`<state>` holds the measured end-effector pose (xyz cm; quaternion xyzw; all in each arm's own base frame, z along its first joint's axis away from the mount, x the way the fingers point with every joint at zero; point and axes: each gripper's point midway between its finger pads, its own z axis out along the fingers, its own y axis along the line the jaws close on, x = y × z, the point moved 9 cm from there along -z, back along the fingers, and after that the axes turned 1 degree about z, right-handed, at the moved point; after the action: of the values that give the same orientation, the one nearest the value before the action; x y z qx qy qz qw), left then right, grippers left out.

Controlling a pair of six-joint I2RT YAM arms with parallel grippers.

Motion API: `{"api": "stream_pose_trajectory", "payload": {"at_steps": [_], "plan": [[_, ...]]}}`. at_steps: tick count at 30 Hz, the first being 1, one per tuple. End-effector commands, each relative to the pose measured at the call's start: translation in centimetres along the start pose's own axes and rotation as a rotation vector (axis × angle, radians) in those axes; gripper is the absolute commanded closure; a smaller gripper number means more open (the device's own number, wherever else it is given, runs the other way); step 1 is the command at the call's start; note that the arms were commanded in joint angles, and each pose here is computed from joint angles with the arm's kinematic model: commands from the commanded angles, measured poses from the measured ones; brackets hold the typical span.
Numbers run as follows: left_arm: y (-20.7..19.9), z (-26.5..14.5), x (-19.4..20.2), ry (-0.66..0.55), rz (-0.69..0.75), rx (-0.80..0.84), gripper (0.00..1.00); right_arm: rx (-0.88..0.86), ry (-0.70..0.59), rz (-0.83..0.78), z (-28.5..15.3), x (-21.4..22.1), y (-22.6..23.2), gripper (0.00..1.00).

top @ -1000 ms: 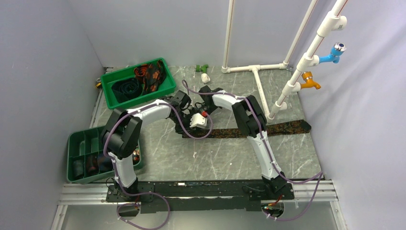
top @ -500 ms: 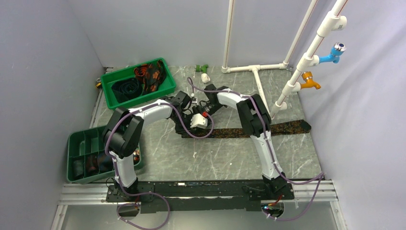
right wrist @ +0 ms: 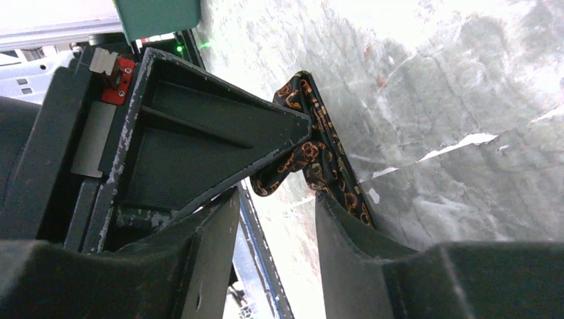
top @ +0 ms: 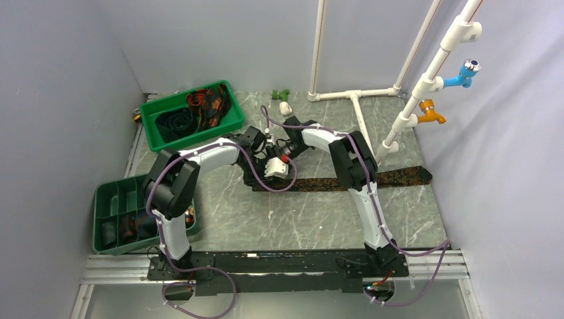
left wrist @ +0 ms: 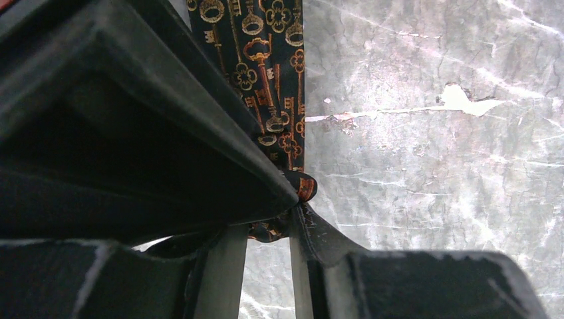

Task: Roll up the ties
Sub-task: Roll the tie at the center of the board.

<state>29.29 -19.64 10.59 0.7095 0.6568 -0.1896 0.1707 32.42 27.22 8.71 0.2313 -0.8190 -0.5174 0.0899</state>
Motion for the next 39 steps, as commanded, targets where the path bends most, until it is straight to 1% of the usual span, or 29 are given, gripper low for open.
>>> {"api": "stream_pose_trajectory", "payload": {"at_steps": [1,3,4,5,7,9,11,12,15,19,22,26,29,31,34,39], "plan": [[-0.3,0.9,0.6,0.034,-0.028,0.039,0.67,-0.02,-0.046,-0.051,-0.3,-1.1,1.3,0.56],[-0.3,0.9,0.5,0.033,-0.033,0.042,0.67,-0.022,-0.05,-0.051,-0.2,-1.2,1.2,0.65],[-0.3,0.8,0.5,0.032,-0.033,0.042,0.67,-0.02,-0.052,-0.05,-0.2,-1.1,1.2,0.74],[-0.3,0.8,0.5,0.033,-0.032,0.045,0.67,-0.014,-0.053,-0.049,-0.1,-1.1,1.0,0.78],[-0.3,0.8,0.5,0.031,-0.027,0.048,0.66,0.003,-0.052,-0.044,-0.1,-0.8,0.5,0.9],[-0.2,0.8,0.6,0.029,-0.028,0.047,0.66,0.007,-0.049,-0.033,-0.1,-0.7,0.1,0.99],[-0.2,0.8,0.5,0.028,-0.029,0.05,0.65,0.01,-0.044,-0.033,-0.2,-0.6,0.0,1.0],[-0.1,0.7,0.5,0.028,-0.034,0.051,0.61,0.015,-0.045,-0.039,-0.2,-0.6,0.0,1.0],[0.2,-0.2,0.2,0.0,-0.03,0.026,0.42,0.055,-0.051,-0.051,-0.4,-0.4,-0.4,1.0],[0.4,-2.1,0.1,-0.094,0.01,-0.035,0.25,0.091,-0.036,-0.058,-0.5,-0.3,-0.9,1.0],[0.2,-2.1,0.2,-0.102,0.045,-0.051,0.19,0.1,-0.03,-0.08,-0.5,-0.3,-1.0,1.0],[0.5,-1.3,-0.2,-0.075,0.035,-0.031,0.14,0.11,-0.028,-0.089,-0.5,-0.3,-1.1,1.0],[0.7,-0.5,-0.6,-0.032,0.034,-0.028,0.14,0.109,-0.03,-0.094,-0.6,-0.3,-1.0,1.0],[0.8,-0.1,-0.8,-0.008,0.029,-0.017,0.17,0.1,-0.035,-0.102,-0.7,-0.3,-0.8,1.0],[0.6,0.7,-0.9,0.028,0.028,0.008,0.26,0.088,-0.038,-0.107,-0.8,-0.4,-0.5,1.0],[-0.1,1.6,-0.3,0.083,0.045,0.031,0.49,0.073,-0.039,-0.106,-0.8,-0.3,-0.2,1.0]]}}
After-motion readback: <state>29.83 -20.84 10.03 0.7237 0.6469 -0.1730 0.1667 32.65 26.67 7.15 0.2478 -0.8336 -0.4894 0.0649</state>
